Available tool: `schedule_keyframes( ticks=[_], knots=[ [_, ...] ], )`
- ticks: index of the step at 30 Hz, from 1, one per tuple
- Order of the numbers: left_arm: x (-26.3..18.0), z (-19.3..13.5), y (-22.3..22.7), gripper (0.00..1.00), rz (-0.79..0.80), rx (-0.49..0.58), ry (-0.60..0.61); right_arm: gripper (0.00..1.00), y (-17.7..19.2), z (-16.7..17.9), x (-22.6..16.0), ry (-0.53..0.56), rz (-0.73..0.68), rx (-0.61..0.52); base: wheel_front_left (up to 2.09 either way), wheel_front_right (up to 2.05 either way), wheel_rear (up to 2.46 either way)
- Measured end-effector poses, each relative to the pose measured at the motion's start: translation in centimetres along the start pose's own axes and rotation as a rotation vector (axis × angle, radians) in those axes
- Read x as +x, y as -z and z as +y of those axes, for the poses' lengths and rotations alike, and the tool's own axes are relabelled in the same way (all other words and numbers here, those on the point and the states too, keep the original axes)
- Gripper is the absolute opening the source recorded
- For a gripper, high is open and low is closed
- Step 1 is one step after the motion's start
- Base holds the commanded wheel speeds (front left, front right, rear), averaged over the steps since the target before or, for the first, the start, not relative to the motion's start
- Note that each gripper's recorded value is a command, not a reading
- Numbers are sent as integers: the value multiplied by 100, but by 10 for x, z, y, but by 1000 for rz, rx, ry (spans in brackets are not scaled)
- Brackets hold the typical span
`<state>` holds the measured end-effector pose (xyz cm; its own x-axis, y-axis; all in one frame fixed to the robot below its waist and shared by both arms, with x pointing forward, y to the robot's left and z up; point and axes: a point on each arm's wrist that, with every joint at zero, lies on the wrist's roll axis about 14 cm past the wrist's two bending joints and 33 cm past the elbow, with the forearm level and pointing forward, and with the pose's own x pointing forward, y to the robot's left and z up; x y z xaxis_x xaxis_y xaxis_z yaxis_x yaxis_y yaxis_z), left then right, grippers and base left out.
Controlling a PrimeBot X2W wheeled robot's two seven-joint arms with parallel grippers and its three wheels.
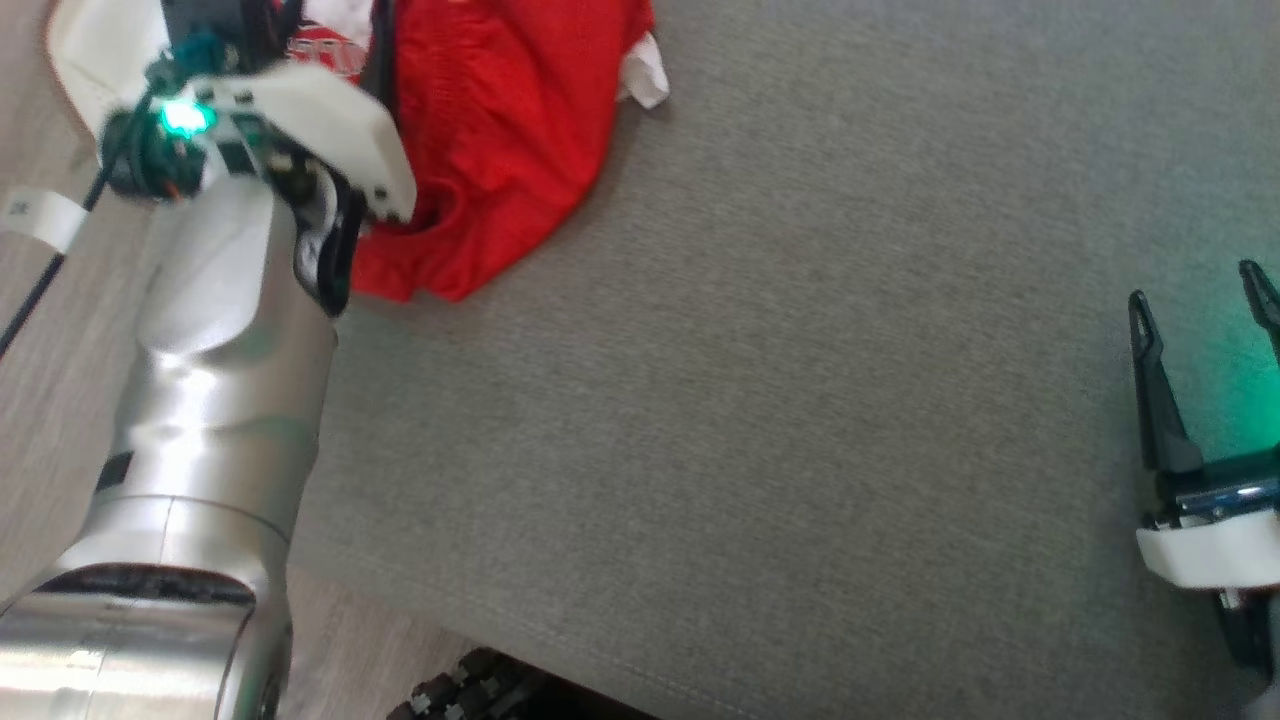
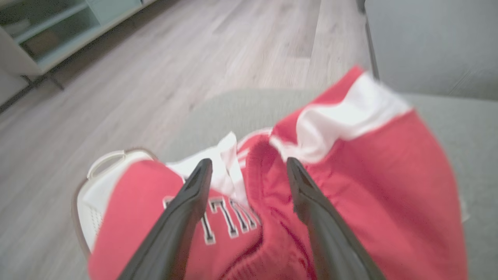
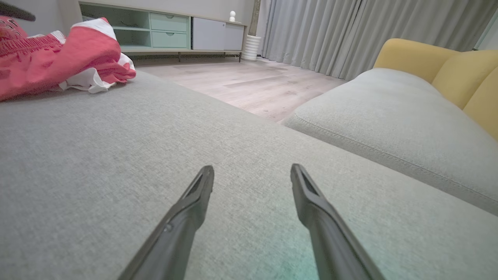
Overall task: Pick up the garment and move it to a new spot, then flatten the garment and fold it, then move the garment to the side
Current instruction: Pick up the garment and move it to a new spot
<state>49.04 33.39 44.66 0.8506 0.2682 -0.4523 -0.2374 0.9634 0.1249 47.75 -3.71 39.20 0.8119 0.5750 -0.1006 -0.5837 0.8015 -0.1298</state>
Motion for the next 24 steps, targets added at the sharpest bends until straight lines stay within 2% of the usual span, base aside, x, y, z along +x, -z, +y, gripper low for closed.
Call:
schedule_keyframes(
  ticks=[4,13,14,15,16,20,24],
  knots=[
    [11,-11,39,100,120,-47,19,100,3,-15,-1,39,1,-7,0,0,0],
    [28,-32,51,100,152,-73,68,100,10,-34,-15,96,27,-14,0,0,0],
    [29,-34,53,95,157,-67,71,100,10,-35,-16,101,29,-14,0,0,0],
    [30,-35,54,40,157,-62,75,100,10,-37,-18,106,30,-14,0,0,0],
    [30,-36,53,0,147,-59,77,100,10,-38,-19,111,30,-14,0,0,0],
    [29,-41,35,0,58,-10,107,100,2,-38,-23,123,19,-15,0,0,0],
    [19,-32,6,0,-62,55,113,100,-12,-36,-28,143,1,-2,0,0,0]
  ],
)
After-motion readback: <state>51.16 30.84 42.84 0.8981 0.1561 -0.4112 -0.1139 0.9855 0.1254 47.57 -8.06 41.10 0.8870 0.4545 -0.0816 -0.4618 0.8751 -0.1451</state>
